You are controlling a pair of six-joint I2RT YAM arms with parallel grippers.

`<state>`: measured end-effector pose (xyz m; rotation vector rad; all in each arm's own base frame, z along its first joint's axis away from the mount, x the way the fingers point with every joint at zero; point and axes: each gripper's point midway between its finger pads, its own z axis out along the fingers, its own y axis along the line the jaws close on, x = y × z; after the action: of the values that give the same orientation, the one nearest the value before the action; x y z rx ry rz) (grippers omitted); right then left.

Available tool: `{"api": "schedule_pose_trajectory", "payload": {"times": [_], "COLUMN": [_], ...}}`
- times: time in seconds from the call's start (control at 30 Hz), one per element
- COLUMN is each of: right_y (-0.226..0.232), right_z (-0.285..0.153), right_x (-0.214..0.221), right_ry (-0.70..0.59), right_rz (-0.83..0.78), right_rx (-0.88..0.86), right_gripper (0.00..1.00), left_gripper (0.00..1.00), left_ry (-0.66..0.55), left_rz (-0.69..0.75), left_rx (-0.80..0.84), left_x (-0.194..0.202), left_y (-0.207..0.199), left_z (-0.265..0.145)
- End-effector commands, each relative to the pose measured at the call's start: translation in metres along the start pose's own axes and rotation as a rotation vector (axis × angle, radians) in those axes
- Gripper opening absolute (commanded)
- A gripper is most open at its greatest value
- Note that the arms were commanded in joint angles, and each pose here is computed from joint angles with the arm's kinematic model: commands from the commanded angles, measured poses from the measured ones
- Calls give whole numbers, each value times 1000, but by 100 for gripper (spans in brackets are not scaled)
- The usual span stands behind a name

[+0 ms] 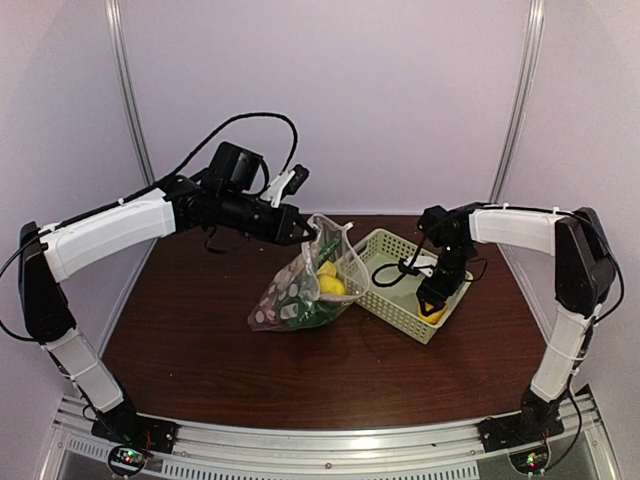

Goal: Place the food in the zip-top bag and seal the zipper
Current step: Pick up the fake fruit from the bin, then place the fake fruit in the zipper food storage bag.

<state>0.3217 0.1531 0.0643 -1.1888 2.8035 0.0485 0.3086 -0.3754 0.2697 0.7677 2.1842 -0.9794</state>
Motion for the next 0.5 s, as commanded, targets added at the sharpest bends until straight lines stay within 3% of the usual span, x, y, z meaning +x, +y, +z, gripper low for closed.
{"api": "schedule_pose_trajectory", "payload": {"times": [0.0,0.13,0.47], "right_y": [-14,-9,59], "right_z": [-60,-106,-217], "right_x": [-20,-33,-81], "right_ry": [-137,-262,-715], "right_rz": [20,9,-86], "right_rx": [91,86,-204], "right_gripper": [65,64,63], "left_gripper": [0,0,0], "left_ry": [-24,-29,-32], "left_rz": [10,8,-1], "left_rx": [19,20,36], "left_x": [-4,-4,-7], "left_y": [-1,0,-1], "left_z": [6,8,14]}}
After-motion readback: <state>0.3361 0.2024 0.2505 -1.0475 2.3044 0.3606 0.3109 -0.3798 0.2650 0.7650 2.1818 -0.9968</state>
